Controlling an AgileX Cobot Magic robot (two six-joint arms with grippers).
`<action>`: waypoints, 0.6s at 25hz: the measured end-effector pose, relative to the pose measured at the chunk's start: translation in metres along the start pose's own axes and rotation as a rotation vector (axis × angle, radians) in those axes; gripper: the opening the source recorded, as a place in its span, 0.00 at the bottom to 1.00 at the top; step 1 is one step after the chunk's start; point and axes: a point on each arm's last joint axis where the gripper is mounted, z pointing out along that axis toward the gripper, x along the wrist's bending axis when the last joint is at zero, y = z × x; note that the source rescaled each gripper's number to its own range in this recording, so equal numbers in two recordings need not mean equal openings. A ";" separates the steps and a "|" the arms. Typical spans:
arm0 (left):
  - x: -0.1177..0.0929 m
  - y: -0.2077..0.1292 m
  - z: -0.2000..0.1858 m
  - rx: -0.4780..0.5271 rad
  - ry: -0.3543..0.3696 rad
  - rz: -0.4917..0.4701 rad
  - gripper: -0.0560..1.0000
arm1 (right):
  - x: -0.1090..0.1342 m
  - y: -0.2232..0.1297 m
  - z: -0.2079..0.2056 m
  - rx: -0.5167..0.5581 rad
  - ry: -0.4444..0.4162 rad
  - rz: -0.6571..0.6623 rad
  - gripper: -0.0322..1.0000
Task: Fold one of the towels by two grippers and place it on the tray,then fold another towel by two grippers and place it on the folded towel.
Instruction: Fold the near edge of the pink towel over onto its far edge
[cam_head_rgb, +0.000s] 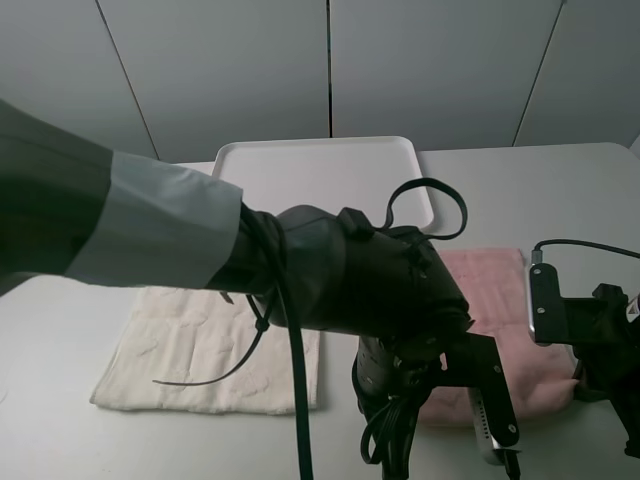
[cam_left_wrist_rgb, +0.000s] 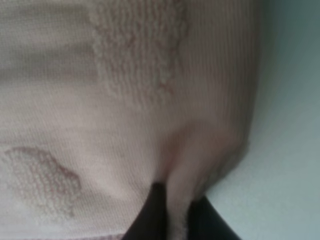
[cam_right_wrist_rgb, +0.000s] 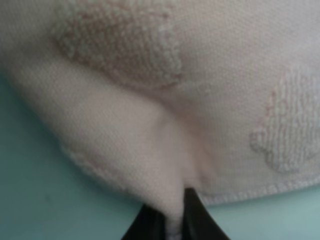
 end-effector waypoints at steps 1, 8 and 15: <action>0.001 0.000 -0.002 -0.009 0.000 -0.010 0.07 | 0.000 0.001 -0.003 -0.018 -0.011 0.026 0.03; 0.025 -0.005 -0.020 -0.084 0.012 -0.136 0.06 | 0.000 0.004 -0.024 -0.119 -0.097 0.244 0.03; 0.062 -0.020 -0.043 -0.186 0.006 -0.314 0.06 | -0.005 0.005 -0.046 -0.252 -0.218 0.516 0.03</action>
